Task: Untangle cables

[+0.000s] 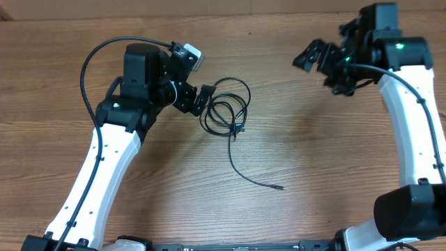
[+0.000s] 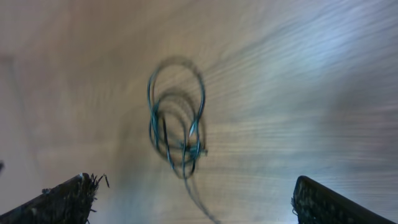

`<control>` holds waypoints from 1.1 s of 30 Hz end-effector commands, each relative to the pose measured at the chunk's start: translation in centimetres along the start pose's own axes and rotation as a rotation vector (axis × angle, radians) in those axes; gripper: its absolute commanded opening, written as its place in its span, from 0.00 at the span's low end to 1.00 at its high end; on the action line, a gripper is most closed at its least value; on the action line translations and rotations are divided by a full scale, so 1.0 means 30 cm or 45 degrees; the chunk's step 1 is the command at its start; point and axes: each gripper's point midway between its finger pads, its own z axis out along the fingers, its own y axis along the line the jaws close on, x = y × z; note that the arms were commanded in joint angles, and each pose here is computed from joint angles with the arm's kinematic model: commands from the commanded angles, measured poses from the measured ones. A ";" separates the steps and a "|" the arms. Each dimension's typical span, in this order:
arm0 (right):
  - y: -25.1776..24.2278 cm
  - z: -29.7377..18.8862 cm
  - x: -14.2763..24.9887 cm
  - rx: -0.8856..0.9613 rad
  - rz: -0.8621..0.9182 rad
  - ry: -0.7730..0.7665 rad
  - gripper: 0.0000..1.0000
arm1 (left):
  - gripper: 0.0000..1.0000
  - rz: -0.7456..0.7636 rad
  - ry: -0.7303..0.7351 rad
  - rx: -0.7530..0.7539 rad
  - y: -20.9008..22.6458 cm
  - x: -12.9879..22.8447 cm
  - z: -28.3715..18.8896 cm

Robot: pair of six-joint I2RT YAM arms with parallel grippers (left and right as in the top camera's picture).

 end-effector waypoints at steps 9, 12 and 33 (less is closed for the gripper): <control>0.182 0.282 0.347 -0.600 -0.397 0.363 0.97 | 1.00 -0.611 0.116 -0.365 0.310 0.194 -0.250; 0.185 0.361 0.392 -0.647 -0.403 0.354 0.90 | 1.00 -0.696 0.142 -0.395 0.346 0.240 -0.282; 0.227 0.703 0.498 -0.610 -0.224 0.354 0.56 | 0.99 -0.947 0.120 -0.163 0.246 0.224 -0.257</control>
